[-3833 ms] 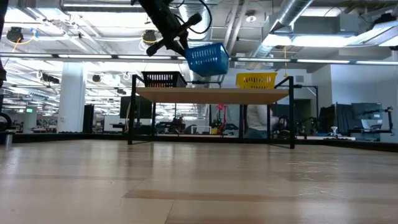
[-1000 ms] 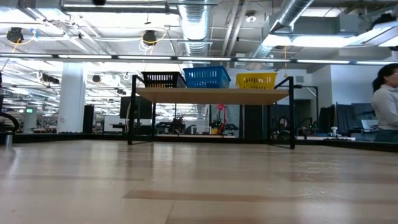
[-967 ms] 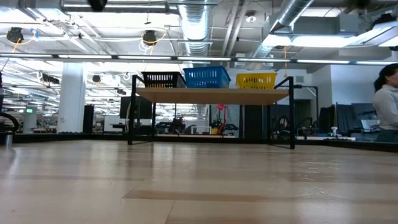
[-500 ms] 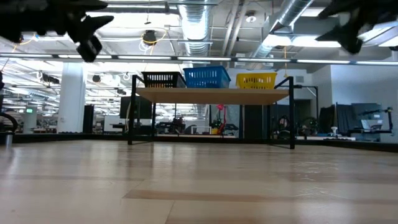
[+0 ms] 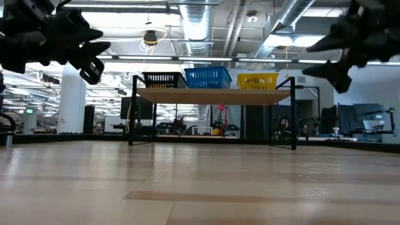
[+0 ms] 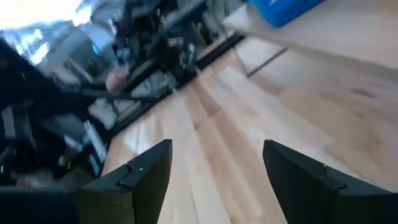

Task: Pick & Place Office Desk Supplies
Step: Return to Home Position

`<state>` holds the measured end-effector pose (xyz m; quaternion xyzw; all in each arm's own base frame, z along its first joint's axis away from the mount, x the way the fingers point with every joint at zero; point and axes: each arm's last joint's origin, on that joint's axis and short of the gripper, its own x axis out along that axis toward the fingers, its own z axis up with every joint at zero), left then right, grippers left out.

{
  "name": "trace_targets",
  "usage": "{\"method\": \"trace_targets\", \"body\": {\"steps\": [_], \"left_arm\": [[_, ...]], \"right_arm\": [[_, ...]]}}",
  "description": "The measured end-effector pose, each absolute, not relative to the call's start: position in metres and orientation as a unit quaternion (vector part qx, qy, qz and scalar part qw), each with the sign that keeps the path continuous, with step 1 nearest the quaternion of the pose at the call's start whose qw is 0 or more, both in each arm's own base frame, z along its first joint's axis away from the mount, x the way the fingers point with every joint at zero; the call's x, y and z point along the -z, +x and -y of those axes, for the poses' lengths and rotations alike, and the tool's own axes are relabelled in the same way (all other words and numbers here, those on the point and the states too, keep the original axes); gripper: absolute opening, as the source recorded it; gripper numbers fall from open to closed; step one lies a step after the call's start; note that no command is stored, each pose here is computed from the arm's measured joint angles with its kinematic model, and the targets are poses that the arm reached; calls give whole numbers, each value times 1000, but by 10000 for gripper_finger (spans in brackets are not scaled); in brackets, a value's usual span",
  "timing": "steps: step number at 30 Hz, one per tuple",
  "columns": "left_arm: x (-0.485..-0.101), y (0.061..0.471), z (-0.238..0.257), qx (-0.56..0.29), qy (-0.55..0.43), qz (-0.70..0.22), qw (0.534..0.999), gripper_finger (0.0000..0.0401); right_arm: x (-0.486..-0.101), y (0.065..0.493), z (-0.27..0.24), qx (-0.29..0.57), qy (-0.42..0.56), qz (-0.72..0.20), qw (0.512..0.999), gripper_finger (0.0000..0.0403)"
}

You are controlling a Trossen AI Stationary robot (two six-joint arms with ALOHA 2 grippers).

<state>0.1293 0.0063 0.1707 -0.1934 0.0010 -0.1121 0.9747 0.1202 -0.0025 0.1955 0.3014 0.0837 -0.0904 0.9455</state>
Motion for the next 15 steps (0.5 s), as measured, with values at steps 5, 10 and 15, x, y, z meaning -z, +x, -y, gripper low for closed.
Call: {"method": "trace_targets", "body": {"steps": [5, 10, 15], "left_arm": [[-169, 130, -9, 117, -172, -8, 978, 95], [-167, 131, -9, 126, -146, -12, 981, 95], [-166, 132, -9, 127, -115, -15, 985, 95]], "right_arm": [[-157, 117, 7, 97, 316, -40, 943, 249], [-151, 116, 10, 115, 288, -61, 949, 249], [-148, 115, 14, 130, 252, -75, 956, 249]]}}
